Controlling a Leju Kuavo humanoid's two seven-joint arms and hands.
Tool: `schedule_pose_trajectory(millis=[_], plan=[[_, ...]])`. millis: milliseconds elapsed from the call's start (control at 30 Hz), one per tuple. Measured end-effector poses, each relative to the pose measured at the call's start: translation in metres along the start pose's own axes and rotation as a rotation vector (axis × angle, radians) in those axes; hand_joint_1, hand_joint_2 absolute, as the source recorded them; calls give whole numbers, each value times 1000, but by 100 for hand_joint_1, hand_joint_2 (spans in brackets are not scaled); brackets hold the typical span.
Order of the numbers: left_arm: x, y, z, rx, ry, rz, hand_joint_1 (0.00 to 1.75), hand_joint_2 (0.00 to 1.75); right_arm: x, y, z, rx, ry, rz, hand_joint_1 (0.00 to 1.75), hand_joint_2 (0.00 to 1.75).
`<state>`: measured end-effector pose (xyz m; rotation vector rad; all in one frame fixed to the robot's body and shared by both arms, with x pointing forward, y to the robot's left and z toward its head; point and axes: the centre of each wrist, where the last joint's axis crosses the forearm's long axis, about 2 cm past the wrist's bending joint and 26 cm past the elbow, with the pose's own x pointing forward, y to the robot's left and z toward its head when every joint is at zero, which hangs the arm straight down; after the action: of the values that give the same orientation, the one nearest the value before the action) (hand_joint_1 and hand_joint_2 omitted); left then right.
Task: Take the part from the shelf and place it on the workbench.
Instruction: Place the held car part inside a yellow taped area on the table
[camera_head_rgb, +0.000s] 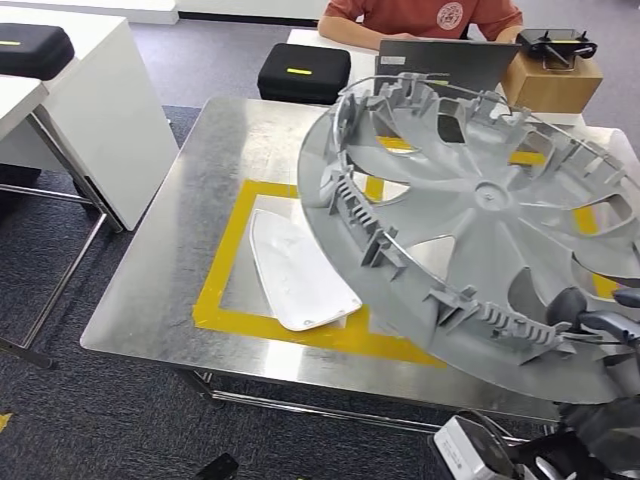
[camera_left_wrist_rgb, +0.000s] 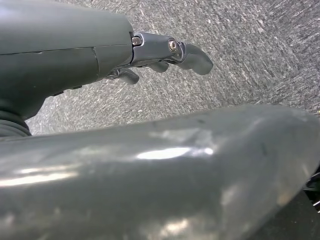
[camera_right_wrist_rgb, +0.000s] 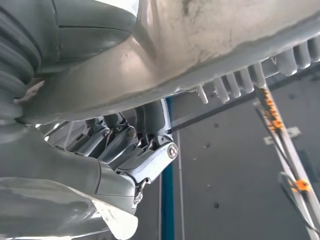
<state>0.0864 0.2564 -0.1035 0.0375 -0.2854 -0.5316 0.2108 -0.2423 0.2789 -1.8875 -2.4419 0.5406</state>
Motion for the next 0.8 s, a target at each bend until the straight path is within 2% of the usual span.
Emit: schedule_pose_trajectory(millis=[400,800], plan=[[-4,-2,0,-1,3,14,0,0,-27,4,22,100,82,115,175,175],[-5,-2,0,-1,5,16,0,0,-41,7,38,168,124,173,175,175]])
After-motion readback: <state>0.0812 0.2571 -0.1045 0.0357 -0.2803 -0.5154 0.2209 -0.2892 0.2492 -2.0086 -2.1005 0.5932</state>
